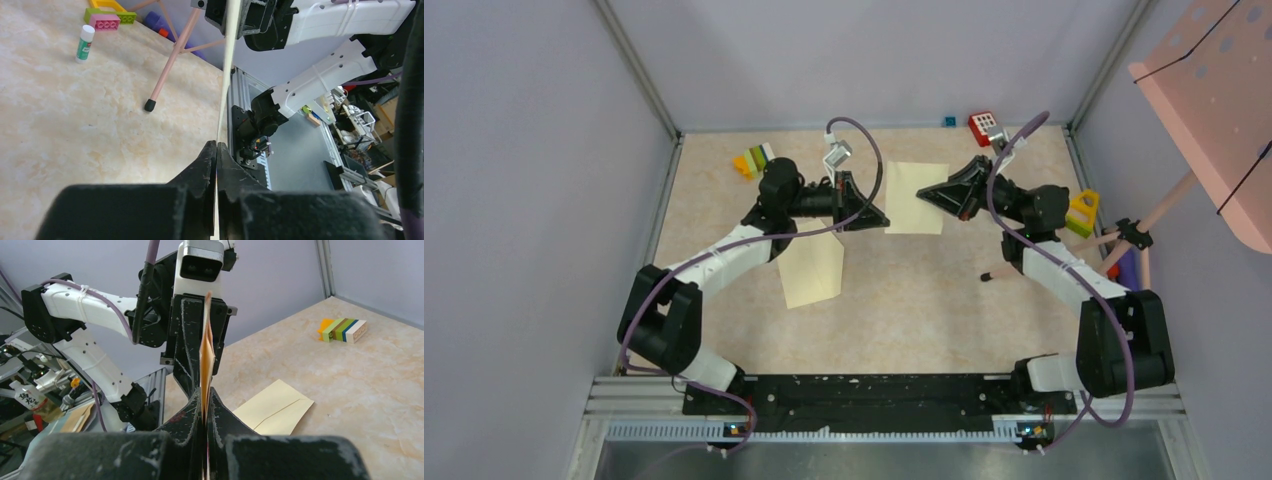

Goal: Place the letter into the envelope and seal it
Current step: Pick up the letter from the center of the board.

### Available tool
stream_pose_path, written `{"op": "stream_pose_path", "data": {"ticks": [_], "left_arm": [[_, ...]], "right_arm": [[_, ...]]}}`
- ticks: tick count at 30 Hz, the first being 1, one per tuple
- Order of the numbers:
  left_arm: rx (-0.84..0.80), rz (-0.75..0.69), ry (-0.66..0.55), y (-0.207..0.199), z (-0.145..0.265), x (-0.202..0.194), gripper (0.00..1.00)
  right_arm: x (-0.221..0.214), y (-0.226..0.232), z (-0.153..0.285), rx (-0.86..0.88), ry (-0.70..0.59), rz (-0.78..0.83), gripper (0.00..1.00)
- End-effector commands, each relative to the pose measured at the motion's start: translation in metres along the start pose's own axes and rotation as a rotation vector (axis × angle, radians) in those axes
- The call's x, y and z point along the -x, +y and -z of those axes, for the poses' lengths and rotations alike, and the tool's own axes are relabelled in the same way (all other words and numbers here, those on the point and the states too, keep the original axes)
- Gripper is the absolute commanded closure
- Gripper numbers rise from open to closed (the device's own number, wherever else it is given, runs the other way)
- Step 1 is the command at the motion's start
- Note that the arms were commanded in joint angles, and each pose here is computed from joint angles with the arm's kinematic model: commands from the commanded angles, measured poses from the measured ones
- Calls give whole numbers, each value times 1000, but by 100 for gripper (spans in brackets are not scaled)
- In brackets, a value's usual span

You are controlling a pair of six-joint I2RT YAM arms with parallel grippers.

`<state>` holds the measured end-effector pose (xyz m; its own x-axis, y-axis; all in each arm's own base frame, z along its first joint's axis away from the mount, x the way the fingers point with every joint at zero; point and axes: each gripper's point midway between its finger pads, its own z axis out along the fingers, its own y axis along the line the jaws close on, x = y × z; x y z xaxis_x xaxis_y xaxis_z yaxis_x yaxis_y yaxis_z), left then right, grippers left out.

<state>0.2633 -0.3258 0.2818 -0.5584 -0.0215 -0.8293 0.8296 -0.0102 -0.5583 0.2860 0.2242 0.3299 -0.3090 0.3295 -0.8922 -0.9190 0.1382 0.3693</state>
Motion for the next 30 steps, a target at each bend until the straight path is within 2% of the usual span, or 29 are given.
{"op": "stream_pose_path", "data": {"ticks": [1, 3, 4, 6, 7, 10, 13, 14, 15, 16, 17, 20, 22, 24, 28, 29, 30], "left_arm": [[-37, -63, -10, -9, -5, 12, 100], [-40, -60, -7, -9, -5, 12, 100], [-40, -59, -6, -9, -6, 12, 96], [-41, -54, -2, -9, -6, 12, 76], [-45, -52, 2, -10, -6, 11, 70], [-56, -52, 11, -11, -7, 9, 63], [-67, -55, 19, -13, -8, 7, 63], [-71, -55, 22, -14, -9, 6, 68], [-74, -57, 24, -14, -9, 6, 85], [-76, -58, 25, -15, -9, 6, 99], [-75, -56, 24, -14, -9, 6, 100], [-77, -56, 23, -15, -10, 7, 97], [-74, -49, 24, -15, -10, 7, 75], [-78, -48, 29, -16, -10, 7, 64], [-82, -50, 31, -16, -10, 6, 64], [-82, -50, 32, -16, -10, 6, 69], [-83, -51, 33, -16, -11, 6, 79]], "right_arm": [[18, 13, 2, 14, -54, 62, 100], [19, 14, 2, 13, -58, 63, 100], [20, 13, 2, 10, -60, 63, 100], [21, 14, 2, 7, -64, 65, 100], [21, 14, 2, 8, -64, 66, 100], [23, 14, 3, 3, -73, 69, 100], [25, 14, 4, -6, -82, 68, 100], [27, 14, 5, -8, -86, 68, 100], [27, 14, 5, -9, -88, 68, 100], [28, 14, 5, -11, -91, 67, 100], [28, 14, 5, -12, -92, 67, 100], [29, 14, 5, -15, -96, 67, 100], [30, 13, 6, -18, -99, 67, 100], [31, 14, 7, -21, -106, 68, 100], [34, 14, 8, -26, -117, 68, 100], [35, 14, 8, -27, -119, 68, 100], [35, 15, 8, -26, -121, 68, 100]]}}
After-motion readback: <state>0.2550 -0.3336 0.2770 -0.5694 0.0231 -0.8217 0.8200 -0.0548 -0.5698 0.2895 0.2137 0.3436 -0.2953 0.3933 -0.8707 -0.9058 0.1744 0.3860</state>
